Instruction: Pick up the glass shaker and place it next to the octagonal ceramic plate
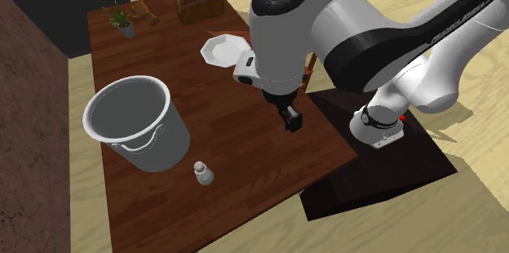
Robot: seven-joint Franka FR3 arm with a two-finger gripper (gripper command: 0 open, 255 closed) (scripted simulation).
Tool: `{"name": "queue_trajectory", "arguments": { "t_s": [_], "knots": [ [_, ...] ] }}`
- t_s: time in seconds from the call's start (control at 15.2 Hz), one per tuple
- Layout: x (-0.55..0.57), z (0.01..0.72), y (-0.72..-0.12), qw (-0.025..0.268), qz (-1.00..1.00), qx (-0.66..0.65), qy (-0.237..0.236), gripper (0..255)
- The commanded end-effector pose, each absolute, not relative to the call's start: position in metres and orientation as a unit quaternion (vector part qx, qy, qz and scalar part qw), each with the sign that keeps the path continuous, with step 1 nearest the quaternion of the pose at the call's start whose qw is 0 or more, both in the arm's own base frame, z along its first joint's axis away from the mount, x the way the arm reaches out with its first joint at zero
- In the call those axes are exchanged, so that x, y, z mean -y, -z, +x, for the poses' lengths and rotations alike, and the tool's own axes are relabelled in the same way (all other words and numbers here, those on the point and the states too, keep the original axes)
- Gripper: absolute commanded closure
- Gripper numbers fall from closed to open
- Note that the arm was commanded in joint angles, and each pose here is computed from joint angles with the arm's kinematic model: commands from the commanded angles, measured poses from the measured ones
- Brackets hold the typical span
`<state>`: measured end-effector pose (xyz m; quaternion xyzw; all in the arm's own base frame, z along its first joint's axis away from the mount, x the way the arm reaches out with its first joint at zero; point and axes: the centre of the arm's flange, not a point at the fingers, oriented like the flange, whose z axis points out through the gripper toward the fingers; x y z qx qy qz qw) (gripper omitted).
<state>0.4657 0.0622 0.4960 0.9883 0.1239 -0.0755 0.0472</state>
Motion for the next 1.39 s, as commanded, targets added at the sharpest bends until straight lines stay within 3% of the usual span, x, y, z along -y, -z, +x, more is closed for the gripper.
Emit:
{"name": "queue_trajectory", "arguments": {
  "t_s": [0.0,1.32],
  "knots": [
    [-0.067,0.492,-0.484,0.050,0.988,-0.126,0.079,0],
    [-0.135,0.734,-0.373,0.079,0.979,-0.150,0.111,0]
  ]
}}
